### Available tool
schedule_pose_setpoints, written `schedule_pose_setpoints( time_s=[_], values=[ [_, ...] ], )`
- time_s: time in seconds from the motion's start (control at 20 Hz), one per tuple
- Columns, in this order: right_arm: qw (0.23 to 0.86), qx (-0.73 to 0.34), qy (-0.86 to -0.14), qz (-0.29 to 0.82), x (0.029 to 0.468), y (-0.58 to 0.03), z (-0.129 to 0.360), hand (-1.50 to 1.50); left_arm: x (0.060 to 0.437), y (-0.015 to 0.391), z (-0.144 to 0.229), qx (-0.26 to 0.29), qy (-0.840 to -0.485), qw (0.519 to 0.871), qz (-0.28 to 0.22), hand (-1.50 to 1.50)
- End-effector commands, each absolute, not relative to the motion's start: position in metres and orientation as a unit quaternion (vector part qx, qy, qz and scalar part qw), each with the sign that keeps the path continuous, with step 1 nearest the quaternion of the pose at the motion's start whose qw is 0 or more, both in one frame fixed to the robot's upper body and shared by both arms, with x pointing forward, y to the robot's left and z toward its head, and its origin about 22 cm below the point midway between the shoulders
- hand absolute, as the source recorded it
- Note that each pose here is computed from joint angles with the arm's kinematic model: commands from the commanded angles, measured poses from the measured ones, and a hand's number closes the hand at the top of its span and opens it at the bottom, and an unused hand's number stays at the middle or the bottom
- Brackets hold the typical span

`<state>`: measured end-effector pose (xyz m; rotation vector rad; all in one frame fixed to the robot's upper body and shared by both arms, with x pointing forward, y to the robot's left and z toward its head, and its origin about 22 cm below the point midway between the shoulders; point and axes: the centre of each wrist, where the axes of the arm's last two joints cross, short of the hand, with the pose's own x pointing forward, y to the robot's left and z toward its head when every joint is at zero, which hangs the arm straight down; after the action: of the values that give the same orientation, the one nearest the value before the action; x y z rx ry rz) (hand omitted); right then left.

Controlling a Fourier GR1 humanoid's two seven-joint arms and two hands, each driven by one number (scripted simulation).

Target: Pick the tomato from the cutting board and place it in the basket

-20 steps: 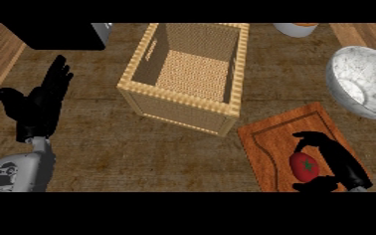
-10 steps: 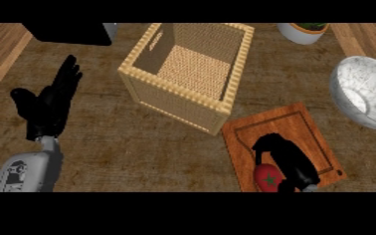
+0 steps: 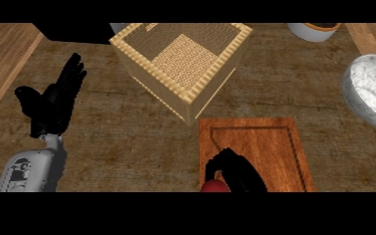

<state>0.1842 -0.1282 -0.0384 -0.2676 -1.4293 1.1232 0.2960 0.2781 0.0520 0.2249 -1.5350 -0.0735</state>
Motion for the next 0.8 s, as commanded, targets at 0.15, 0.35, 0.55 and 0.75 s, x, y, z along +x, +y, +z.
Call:
schedule_pose_setpoints(
  time_s=[0.15,0.35,0.55,0.75],
  values=[
    [0.615,-0.01,-0.719,0.324,0.13,-0.052,-0.014,1.5,0.294,0.288,0.049,0.113,-0.689,0.715,-0.023,0.0],
    [0.601,-0.001,-0.755,0.261,0.106,-0.024,0.012,1.5,0.293,0.292,0.047,0.117,-0.685,0.719,-0.026,0.0],
    [0.576,-0.041,-0.778,0.245,0.102,-0.008,0.021,1.5,0.294,0.297,0.049,0.121,-0.683,0.72,-0.022,0.0],
    [0.586,-0.069,-0.773,0.231,0.106,-0.002,0.032,1.5,0.294,0.284,0.049,0.121,-0.682,0.721,-0.023,0.0]
  ],
)
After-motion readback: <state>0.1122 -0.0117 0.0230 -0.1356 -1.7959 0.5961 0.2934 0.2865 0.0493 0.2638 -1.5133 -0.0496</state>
